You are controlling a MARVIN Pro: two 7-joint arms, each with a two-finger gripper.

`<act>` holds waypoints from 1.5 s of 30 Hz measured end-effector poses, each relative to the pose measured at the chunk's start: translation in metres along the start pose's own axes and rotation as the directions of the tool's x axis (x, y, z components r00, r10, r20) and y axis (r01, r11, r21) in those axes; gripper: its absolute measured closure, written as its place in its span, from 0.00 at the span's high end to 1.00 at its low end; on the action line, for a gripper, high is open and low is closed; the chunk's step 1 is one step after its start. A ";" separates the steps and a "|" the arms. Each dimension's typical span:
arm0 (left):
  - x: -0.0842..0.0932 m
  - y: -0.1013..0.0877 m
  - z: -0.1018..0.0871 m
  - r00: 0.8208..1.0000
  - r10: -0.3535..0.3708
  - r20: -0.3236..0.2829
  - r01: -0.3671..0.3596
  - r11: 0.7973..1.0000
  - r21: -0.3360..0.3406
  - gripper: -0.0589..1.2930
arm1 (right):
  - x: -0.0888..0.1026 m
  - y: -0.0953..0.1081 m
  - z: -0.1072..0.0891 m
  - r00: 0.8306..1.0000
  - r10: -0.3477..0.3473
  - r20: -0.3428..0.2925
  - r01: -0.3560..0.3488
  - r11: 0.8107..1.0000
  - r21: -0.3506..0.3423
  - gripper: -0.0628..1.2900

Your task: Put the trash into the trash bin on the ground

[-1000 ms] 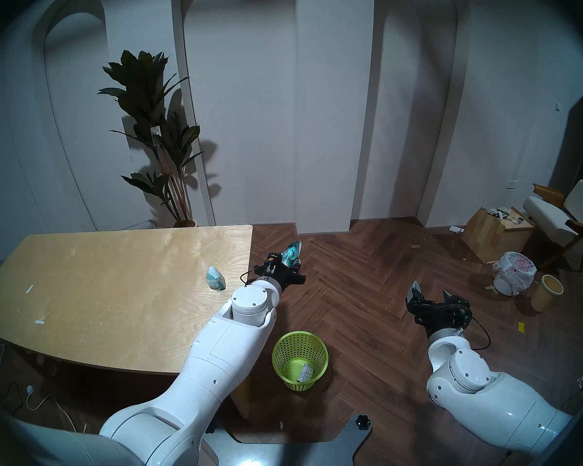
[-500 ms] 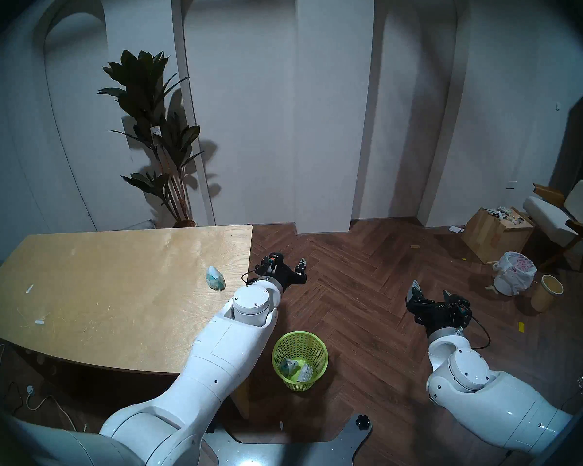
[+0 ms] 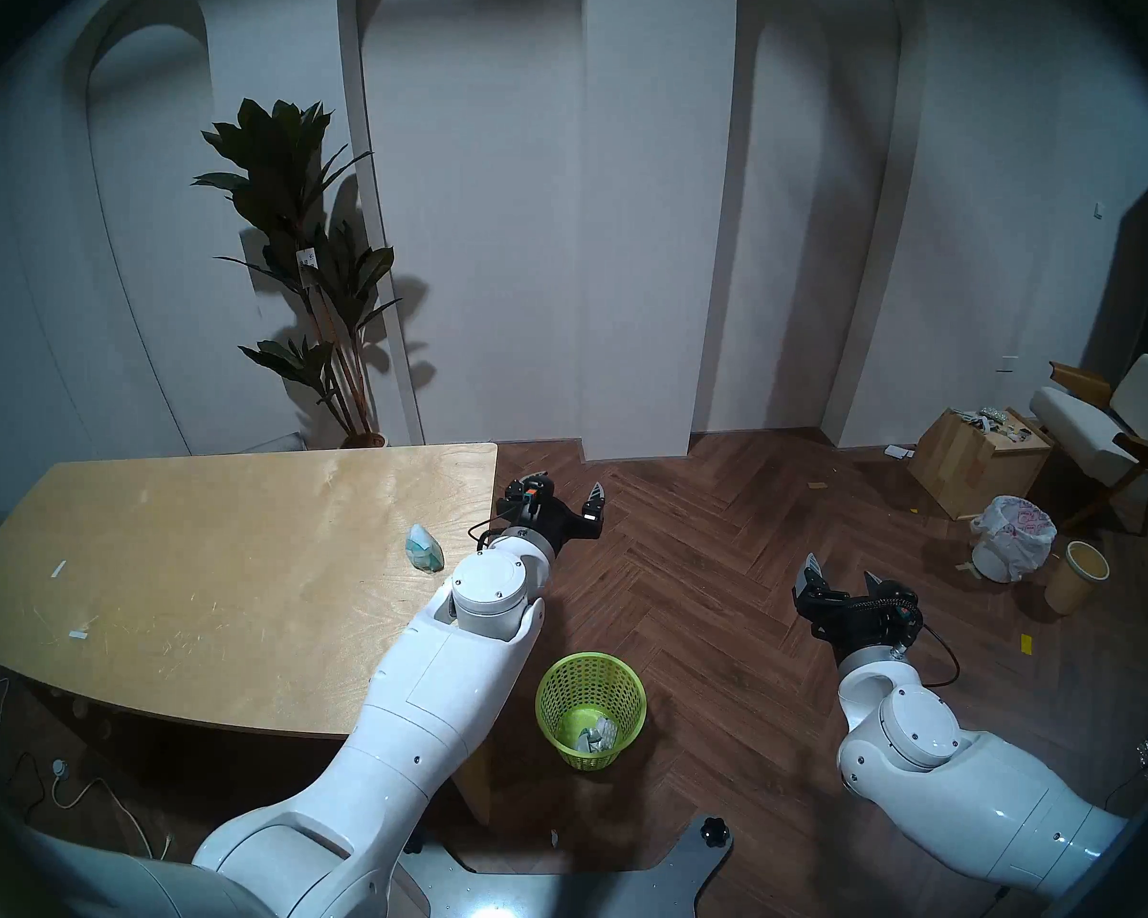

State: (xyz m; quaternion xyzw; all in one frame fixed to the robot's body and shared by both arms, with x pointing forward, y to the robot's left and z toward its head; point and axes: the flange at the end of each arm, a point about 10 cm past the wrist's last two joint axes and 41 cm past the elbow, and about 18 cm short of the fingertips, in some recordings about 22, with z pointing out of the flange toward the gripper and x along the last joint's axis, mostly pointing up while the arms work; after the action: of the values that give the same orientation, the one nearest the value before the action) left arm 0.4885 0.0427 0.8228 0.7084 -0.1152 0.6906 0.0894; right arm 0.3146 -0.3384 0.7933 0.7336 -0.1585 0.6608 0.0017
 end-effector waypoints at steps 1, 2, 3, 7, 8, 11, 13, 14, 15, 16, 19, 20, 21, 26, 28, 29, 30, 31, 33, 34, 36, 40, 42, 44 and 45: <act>0.004 -0.005 0.000 1.000 0.004 -0.013 -0.004 1.000 0.013 0.94 | -0.001 -0.003 0.000 1.000 0.000 0.004 0.000 1.000 0.009 0.95; 0.007 -0.010 -0.001 1.000 0.008 -0.023 -0.008 1.000 0.025 0.94 | -0.002 -0.005 0.000 1.000 0.000 0.008 -0.001 1.000 0.018 0.95; 0.012 -0.018 -0.002 0.999 0.015 -0.039 -0.013 0.999 0.046 0.94 | -0.004 -0.010 0.000 1.000 0.001 0.015 -0.001 0.999 0.034 0.95; 0.024 -0.045 -0.008 0.996 0.039 -0.077 -0.030 0.993 0.111 0.94 | -0.007 -0.030 -0.001 1.000 0.006 0.030 -0.009 0.995 0.095 0.95; 0.026 -0.053 -0.010 0.995 0.046 -0.086 -0.035 0.991 0.130 0.94 | -0.007 -0.037 -0.002 0.999 0.008 0.034 -0.012 0.993 0.116 0.95; 0.031 -0.075 -0.019 0.993 0.066 -0.101 -0.047 0.982 0.183 0.94 | -0.008 -0.058 -0.003 0.999 0.016 0.041 -0.023 0.984 0.175 0.95; 0.033 -0.092 -0.027 0.991 0.081 -0.107 -0.056 0.973 0.224 0.94 | -0.009 -0.073 -0.005 0.999 0.022 0.046 -0.032 0.975 0.220 0.95; 0.033 -0.100 -0.030 0.990 0.087 -0.108 -0.059 0.969 0.241 0.94 | -0.009 -0.080 -0.005 0.999 0.025 0.048 -0.035 0.971 0.238 0.95; 0.034 -0.108 -0.035 0.989 0.094 -0.110 -0.063 0.963 0.261 0.94 | -0.010 -0.088 -0.006 0.998 0.027 0.051 -0.039 0.965 0.259 0.95; 0.035 -0.118 -0.039 0.989 0.102 -0.110 -0.067 0.957 0.284 0.94 | -0.010 -0.096 -0.007 0.998 0.029 0.054 -0.043 0.958 0.282 0.95; 0.034 -0.141 -0.052 0.987 0.120 -0.105 -0.078 0.938 0.336 0.94 | -0.011 -0.116 -0.009 0.997 0.038 0.060 -0.056 0.941 0.335 0.95; 0.033 -0.147 -0.055 0.987 0.124 -0.103 -0.081 0.933 0.351 0.94 | -0.011 -0.121 -0.010 0.997 0.040 0.062 -0.059 0.936 0.348 0.95; 0.032 -0.157 -0.060 0.986 0.132 -0.098 -0.087 0.924 0.372 0.94 | -0.011 -0.130 -0.010 0.997 0.043 0.064 -0.064 0.928 0.368 0.95; 0.026 -0.197 -0.084 0.985 0.161 -0.069 -0.112 0.880 0.462 0.94 | -0.011 -0.164 -0.013 0.996 0.058 0.075 -0.085 0.892 0.445 0.95; 0.024 -0.208 -0.092 0.984 0.167 -0.059 -0.118 0.865 0.488 0.94 | -0.011 -0.175 -0.013 0.995 0.061 0.078 -0.091 0.880 0.466 0.95; 0.023 -0.215 -0.097 0.984 0.172 -0.053 -0.122 0.855 0.504 0.94 | -0.011 -0.182 -0.014 0.995 0.063 0.080 -0.094 0.872 0.480 0.95; 0.023 -0.220 -0.100 0.983 0.174 -0.049 -0.125 0.849 0.514 0.94 | -0.011 -0.186 -0.014 0.995 0.064 0.082 -0.096 0.868 0.487 0.95; 0.022 -0.226 -0.104 0.983 0.178 -0.044 -0.128 0.840 0.527 0.94 | -0.011 -0.192 -0.014 0.994 0.065 0.084 -0.099 0.862 0.498 0.95; 0.019 -0.239 -0.113 0.982 0.184 -0.031 -0.136 0.820 0.556 0.94 | -0.012 -0.205 -0.014 0.994 0.066 0.091 -0.104 0.847 0.521 0.95; 0.018 -0.245 -0.117 0.982 0.187 -0.025 -0.140 0.811 0.568 0.94 | -0.013 -0.211 -0.014 0.993 0.065 0.095 -0.106 0.841 0.531 0.95; 0.016 -0.254 -0.124 0.982 0.191 -0.014 -0.146 0.795 0.589 0.94 | -0.014 -0.222 -0.014 0.993 0.063 0.102 -0.109 0.830 0.548 0.95; 0.013 -0.272 -0.139 0.980 0.198 0.007 -0.158 0.762 0.628 0.94 | -0.019 -0.243 -0.012 0.991 0.049 0.121 -0.111 0.809 0.578 0.95; 0.011 -0.279 -0.145 0.980 0.200 0.016 -0.163 0.749 0.642 0.94 | -0.022 -0.252 -0.011 0.991 0.041 0.130 -0.110 0.800 0.589 0.95; 0.010 -0.283 -0.149 0.979 0.201 0.022 -0.167 0.741 0.650 0.94 | -0.025 -0.259 -0.010 0.990 0.033 0.136 -0.109 0.795 0.597 0.95; 0.010 -0.285 -0.151 0.979 0.202 0.025 -0.169 0.737 0.655 0.94 | -0.026 -0.263 -0.010 0.990 0.029 0.139 -0.108 0.791 0.602 0.95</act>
State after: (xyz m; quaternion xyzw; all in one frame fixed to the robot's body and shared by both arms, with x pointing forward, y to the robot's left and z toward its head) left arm 0.4259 0.3583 0.8462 0.6632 0.0652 0.7093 -0.2298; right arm 0.3650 -0.0804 0.8237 0.7280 0.0358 0.6301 -0.2679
